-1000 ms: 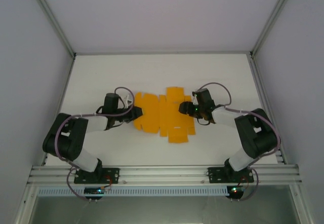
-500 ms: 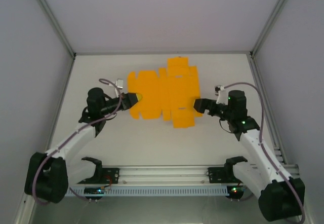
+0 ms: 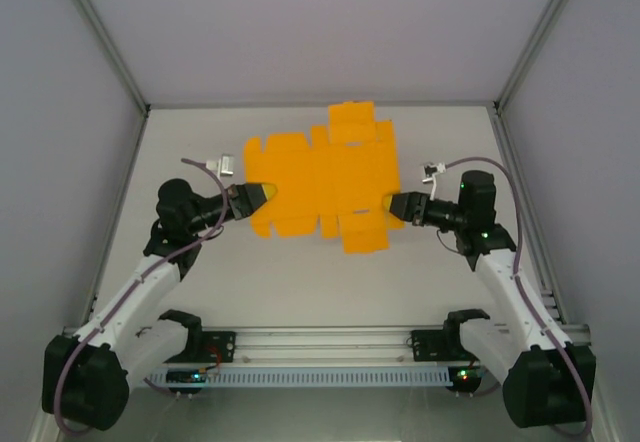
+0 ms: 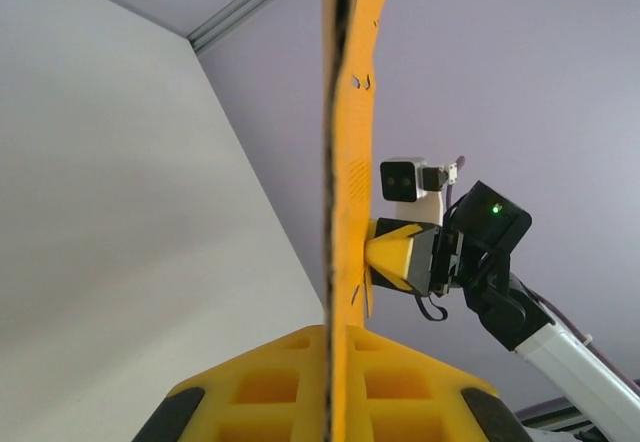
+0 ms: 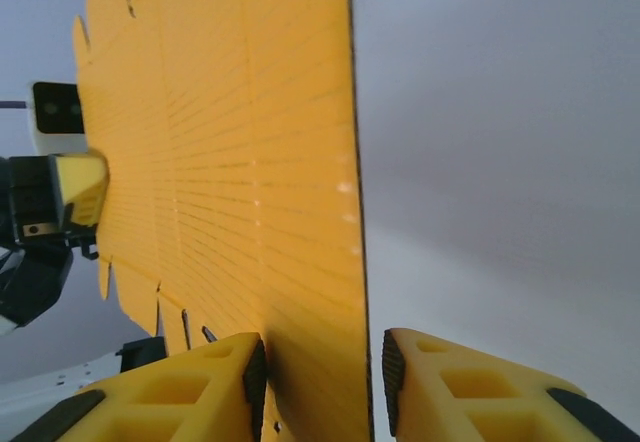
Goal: Assemble paper box
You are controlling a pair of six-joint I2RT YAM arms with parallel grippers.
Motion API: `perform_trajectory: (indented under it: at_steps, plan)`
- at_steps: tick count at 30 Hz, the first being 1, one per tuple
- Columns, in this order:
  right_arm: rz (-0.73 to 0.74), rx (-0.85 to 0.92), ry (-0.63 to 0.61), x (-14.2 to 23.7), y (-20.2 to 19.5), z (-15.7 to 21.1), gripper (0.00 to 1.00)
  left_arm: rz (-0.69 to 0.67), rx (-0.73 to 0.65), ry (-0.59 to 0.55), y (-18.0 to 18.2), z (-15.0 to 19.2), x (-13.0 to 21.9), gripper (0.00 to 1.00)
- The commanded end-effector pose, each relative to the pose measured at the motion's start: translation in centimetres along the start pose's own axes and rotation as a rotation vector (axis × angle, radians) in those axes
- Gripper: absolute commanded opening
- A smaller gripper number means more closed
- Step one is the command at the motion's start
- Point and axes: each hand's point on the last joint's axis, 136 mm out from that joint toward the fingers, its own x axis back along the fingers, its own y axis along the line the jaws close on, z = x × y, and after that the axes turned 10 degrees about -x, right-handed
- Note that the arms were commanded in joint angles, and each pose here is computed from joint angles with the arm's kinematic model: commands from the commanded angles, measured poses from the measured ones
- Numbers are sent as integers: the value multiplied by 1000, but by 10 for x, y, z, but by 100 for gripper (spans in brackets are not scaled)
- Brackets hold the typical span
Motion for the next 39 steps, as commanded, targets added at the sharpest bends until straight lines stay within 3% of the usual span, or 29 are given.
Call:
perform_trajectory:
  at_steps: [1, 3, 9, 13, 15, 16, 17, 18, 19, 23, 26, 30, 34, 39]
  plan:
    - [-63, 46, -4, 5, 23, -11, 38, 21, -33, -8, -10, -3, 3, 0]
    - [-68, 57, -11, 6, 26, -14, 31, 12, -35, -10, -9, -3, 4, 0]
    - [-57, 53, -14, 7, 27, -17, 25, -22, -33, -11, -3, 0, 6, 0]
    - [-47, 85, -27, 7, 27, -21, 0, -34, -40, -17, -2, 0, 7, 0]
    - [-24, 83, -31, 5, 24, -22, 0, -71, -32, -17, 6, 2, 8, 0]
    - [2, 85, -22, 4, 20, -20, 0, -118, -23, -15, 16, 4, 9, 8]
    - [33, 95, -18, 3, 14, -19, 0, -180, -15, -9, 27, 7, 11, 35]
    - [59, 98, -6, 2, 8, -16, 0, -269, -4, 1, 43, 12, 16, 75]
    - [83, 92, 4, 0, 1, -13, 0, -392, 8, 7, 64, 18, 25, 100]
    - [176, 93, 69, -16, -30, 5, 0, -828, 37, 31, 127, 40, 78, 99]
    - [274, 129, 125, -31, -57, 15, 0, -955, 23, 63, 142, 51, 100, 100]
    - [452, 287, 191, -52, -96, 16, 0, -950, 18, 84, 143, 55, 99, 100]
    - [640, 618, 232, -72, -115, 5, 0, -867, 9, 92, 139, 54, 84, 100]
    - [747, 986, 102, -94, -117, -27, 0, -779, -9, 130, 141, 57, 64, 100]
